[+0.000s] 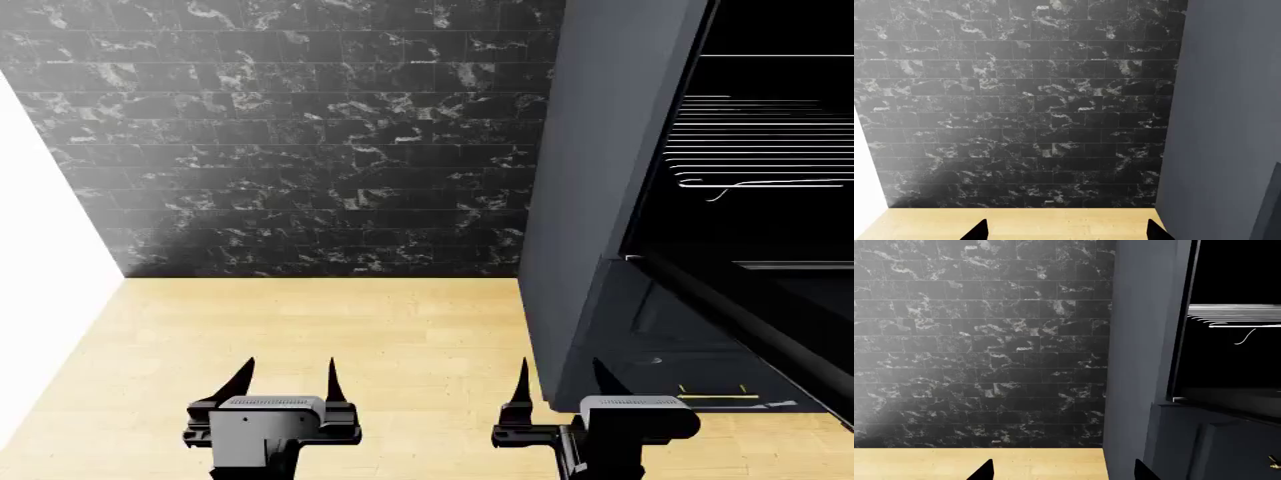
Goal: Fully slide the bottom oven rack out.
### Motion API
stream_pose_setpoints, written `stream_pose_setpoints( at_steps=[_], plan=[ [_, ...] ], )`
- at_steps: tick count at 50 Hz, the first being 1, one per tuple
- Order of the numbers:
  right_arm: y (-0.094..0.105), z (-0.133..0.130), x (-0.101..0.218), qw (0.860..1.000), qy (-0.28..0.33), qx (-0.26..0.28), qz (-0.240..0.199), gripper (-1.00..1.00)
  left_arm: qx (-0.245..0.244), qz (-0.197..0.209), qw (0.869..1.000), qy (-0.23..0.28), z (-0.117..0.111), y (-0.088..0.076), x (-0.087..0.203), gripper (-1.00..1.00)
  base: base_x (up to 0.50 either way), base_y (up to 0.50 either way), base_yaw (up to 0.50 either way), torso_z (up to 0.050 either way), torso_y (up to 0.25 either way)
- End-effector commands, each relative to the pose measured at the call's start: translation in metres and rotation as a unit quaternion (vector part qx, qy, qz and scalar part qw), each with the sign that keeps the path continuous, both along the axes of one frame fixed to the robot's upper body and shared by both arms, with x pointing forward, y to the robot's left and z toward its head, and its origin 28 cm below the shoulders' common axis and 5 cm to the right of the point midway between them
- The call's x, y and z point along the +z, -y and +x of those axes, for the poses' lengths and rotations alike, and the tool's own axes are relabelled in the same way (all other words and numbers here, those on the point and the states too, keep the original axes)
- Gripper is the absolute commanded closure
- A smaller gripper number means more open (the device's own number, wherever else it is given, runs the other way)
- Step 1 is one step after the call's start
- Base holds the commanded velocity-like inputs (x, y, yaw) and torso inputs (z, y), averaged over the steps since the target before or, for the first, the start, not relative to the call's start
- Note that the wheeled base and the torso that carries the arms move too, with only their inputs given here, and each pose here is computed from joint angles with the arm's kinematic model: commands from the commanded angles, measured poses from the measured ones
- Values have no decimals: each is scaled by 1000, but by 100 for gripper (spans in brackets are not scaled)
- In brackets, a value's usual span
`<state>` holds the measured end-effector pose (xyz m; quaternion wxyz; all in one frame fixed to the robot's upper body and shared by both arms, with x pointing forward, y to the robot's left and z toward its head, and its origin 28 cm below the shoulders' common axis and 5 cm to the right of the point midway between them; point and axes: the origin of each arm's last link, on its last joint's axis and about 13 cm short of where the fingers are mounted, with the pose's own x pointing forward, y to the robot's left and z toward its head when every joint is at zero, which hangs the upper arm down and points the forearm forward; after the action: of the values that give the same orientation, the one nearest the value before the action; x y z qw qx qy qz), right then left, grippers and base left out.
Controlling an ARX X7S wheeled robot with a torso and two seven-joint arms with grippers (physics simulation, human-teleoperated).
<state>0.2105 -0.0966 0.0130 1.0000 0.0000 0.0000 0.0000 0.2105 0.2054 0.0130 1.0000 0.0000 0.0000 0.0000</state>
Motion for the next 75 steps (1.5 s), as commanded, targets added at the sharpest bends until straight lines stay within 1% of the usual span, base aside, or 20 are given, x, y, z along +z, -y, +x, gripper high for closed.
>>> stream_pose_setpoints(
  at_steps=[1, 6, 10, 12, 16, 29, 35, 47, 49, 50, 51, 54, 59, 65, 67, 70, 73, 75],
  plan=[
    [-1, 0, 0, 1000, 0, 1, -3, -100, 1, 5, 1000, 3, -1, 0, 0, -100, 0, 0, 0, 0, 0],
    [-3, 0, -2, 1000, -2, 0, -13, -100, 7, 19, 1000, 10, -1, 1, 0, -100, 0, 0, 0, 0, 0],
    [-5, -1, -2, 1000, -1, 0, -25, -100, 13, 16, 1000, 12, 0, 0, 1, -100, 0, 0, 0, 0, 0],
    [-6, -2, -2, 1000, 1, 2, -29, -100, 14, 9, 1000, 14, -1, -1, 1, -100, 0, 0, 0, 42, 0],
    [-6, -2, -3, 999, 1, 2, -34, -100, 18, 9, 1000, 14, -1, -1, 2, -100, 0, 0, 0, 50, 0],
    [-4, -3, -3, 1000, -4, 6, -16, -100, 16, 8, 1000, 12, -1, 0, 0, -100, 0, 0, 0, 50, 0],
    [-4, -3, -4, 1000, -4, 4, -19, -100, 16, 7, 1000, 16, -2, 0, 2, -100, 0, 0, 0, 50, 0],
    [-3, -3, -4, 1000, -5, 2, -21, -100, 16, 1, 1000, 8, -2, -1, 1, -100, 0, 0, 0, 50, 0],
    [-3, -3, -1, 1000, -10, 4, -9, -100, 9, 3, 1000, 10, -3, 0, 3, -100, 0, 0, 0, 50, 0],
    [-2, -4, 4, 1000, -12, 5, 8, -100, 4, 2, 1000, 9, -4, 1, 6, -100, 0, 0, 0, 34, 0],
    [-2, -5, 10, 1000, -9, 5, 8, -100, 1, 2, 1000, 8, -5, 1, 11, -100, 0, 0, 0, 0, 0],
    [0, -10, 37, 1000, 2, 8, 0, -100, 2, -2, 1000, -4, -4, 1, 36, -100, 0, 0, 0, 0, 0],
    [8, -15, 89, 1000, 23, 8, -17, -100, 26, 15, 999, -21, -2, -2, 79, -100, 0, 0, 0, 0, 0],
    [15, -21, 149, 997, 63, 12, -47, -100, 32, 25, 999, 4, -7, -7, 133, -100, 0, 0, 0, 0, 0],
    [17, -25, 162, 996, 77, 14, -51, -100, 25, 19, 999, 3, -11, -8, 154, -100, 0, 0, 0, 0, 0],
    [20, -31, 176, 995, 86, 16, -51, -100, 15, 2, 1000, -4, -13, -10, 176, -100, 0, 0, 0, 0, 0],
    [25, -35, 192, 994, 89, 13, -54, -100, 18, 15, 1000, 11, -15, -15, 195, -100, 0, 0, 0, 0, 0],
    [27, -39, 203, 995, 86, 14, -55, -100, 14, 33, 999, 15, -13, -19, 201, -100, 0, 0, 0, 0, 0]
  ],
)
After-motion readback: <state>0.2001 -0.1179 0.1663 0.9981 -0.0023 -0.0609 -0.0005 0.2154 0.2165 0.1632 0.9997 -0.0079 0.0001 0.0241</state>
